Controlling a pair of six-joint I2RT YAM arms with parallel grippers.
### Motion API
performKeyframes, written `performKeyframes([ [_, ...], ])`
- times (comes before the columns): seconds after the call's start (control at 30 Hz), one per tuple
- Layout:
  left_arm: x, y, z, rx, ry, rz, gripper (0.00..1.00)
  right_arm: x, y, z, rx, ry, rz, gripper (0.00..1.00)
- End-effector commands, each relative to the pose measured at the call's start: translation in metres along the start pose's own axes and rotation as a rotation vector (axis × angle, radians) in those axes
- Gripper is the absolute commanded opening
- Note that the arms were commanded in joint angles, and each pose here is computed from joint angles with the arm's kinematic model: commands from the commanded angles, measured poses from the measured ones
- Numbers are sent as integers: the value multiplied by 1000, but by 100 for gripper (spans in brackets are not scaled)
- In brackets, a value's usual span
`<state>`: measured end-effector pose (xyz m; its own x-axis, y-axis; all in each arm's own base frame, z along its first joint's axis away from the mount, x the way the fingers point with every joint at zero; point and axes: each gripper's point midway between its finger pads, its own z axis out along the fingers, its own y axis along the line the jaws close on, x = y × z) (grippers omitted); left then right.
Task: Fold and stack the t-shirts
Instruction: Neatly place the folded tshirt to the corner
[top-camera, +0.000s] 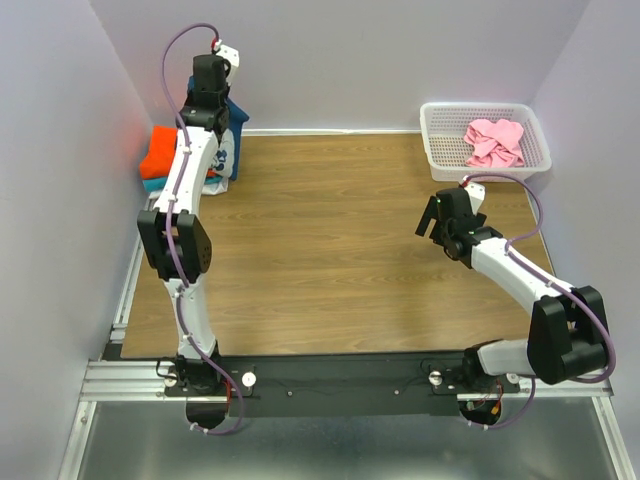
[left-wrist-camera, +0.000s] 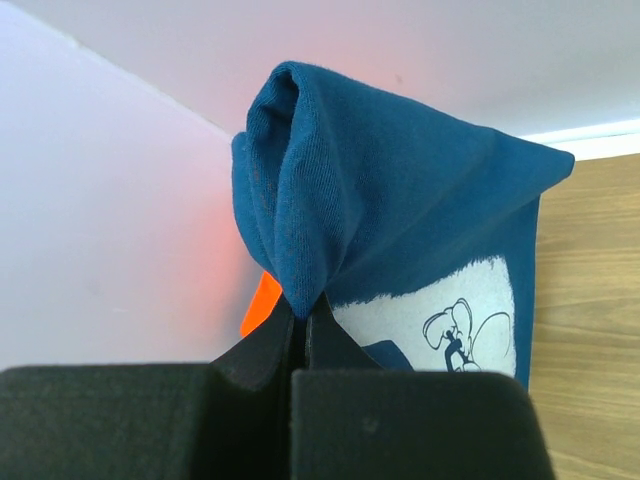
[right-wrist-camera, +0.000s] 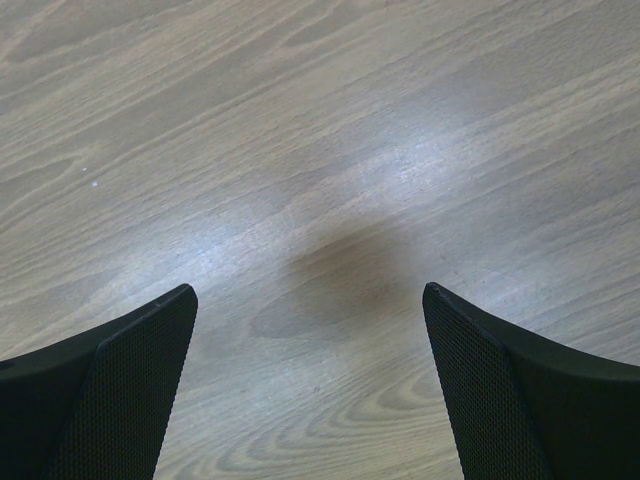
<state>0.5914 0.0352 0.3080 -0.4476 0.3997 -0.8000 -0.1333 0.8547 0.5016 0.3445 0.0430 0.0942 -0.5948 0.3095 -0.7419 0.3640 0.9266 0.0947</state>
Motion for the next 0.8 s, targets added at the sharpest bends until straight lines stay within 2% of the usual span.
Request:
performKeyframes([
  [0.0,-41,40,-30,-60,-106,-31,0,-11,-4,0,34,-22,2,100],
  [0.47,-32,61,-12,-126,-97,21,0,-6,-1,3,26,2,-4,100],
  [0.63,-15,55,11,-85,-84,54,0,-3,-1,4,25,12,-9,100],
  [0.77,14,58,40,-99,-37,83,0,-4,0,5,27,13,-11,100],
])
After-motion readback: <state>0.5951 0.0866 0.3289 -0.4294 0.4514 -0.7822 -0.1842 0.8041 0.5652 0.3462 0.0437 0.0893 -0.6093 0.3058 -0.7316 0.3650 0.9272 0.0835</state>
